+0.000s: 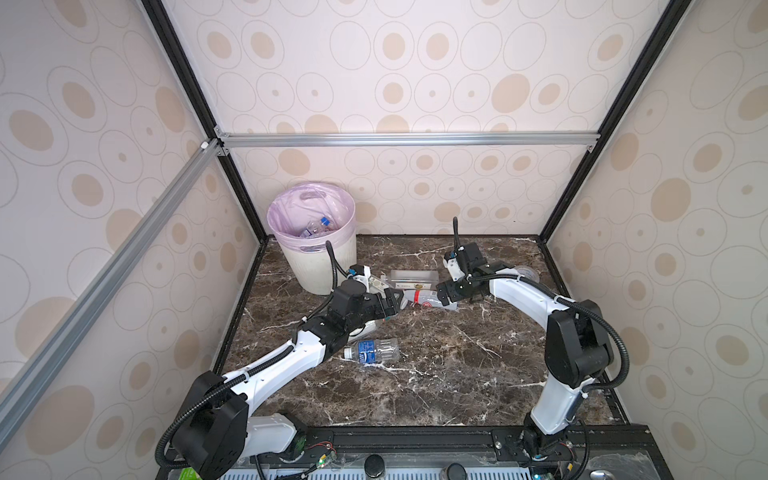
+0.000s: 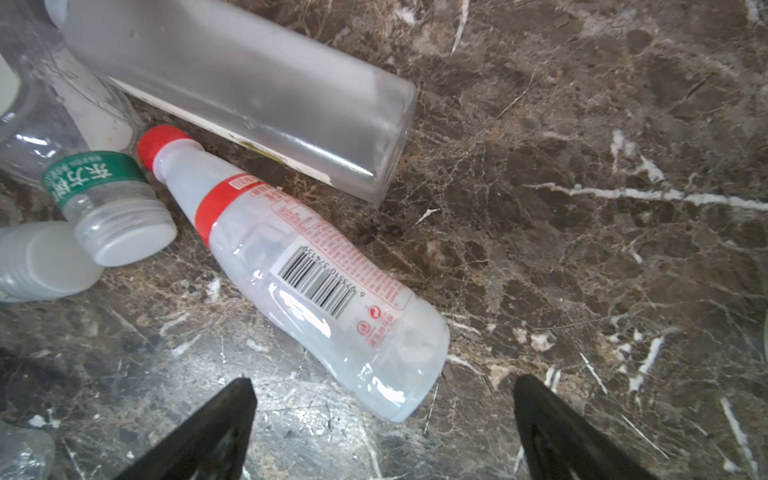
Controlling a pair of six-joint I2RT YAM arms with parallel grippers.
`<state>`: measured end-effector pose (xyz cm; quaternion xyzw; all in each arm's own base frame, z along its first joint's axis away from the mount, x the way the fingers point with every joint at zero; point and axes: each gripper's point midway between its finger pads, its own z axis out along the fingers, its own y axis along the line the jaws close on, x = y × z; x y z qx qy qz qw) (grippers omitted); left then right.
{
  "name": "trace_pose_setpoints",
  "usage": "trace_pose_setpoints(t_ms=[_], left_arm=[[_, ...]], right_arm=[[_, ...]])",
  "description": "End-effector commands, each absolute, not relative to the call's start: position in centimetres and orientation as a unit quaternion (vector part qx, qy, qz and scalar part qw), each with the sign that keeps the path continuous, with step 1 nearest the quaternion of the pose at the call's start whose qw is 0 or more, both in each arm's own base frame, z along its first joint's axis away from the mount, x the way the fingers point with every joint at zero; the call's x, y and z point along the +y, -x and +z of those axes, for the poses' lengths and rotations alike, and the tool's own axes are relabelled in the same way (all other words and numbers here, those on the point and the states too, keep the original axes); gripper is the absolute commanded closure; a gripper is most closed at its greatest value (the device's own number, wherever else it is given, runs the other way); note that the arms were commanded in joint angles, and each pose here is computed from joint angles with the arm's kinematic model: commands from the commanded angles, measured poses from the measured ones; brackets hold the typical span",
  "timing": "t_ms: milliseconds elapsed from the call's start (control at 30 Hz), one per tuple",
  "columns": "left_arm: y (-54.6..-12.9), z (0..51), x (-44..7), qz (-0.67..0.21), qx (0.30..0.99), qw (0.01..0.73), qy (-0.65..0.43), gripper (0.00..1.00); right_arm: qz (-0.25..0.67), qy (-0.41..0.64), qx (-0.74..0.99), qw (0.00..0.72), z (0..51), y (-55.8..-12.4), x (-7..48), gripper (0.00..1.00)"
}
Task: Throw the plastic bottles in the bin
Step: 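Move both grippers back down over the bottle pile, then lower the right gripper onto the red-capped red-banded bottle and close it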
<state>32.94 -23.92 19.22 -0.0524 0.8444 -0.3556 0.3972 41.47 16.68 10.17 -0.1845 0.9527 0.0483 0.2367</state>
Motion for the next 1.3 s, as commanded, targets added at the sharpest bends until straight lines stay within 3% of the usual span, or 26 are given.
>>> trace_pose_setpoints(t_ms=[0,500,867,1267], left_arm=[[-32.9,19.9,-24.8,-0.388,0.829,0.398,0.061,0.01],[-33.3,18.7,-25.2,-0.386,0.833,0.391,0.067,0.01],[-32.9,18.9,-24.8,-0.385,0.832,0.393,0.07,0.01],[-32.6,18.7,-24.8,-0.39,0.831,0.389,0.074,0.01]], right_arm=[[0.042,0.214,0.947,0.236,9.8,-42.3,17.2,0.0],[0.061,0.25,0.948,0.189,5.9,-40.9,19.7,0.07],[0.06,0.245,0.954,0.161,4.9,-39.1,19.8,0.21],[0.035,0.249,0.96,0.123,3.5,-36.3,19.8,0.23]])
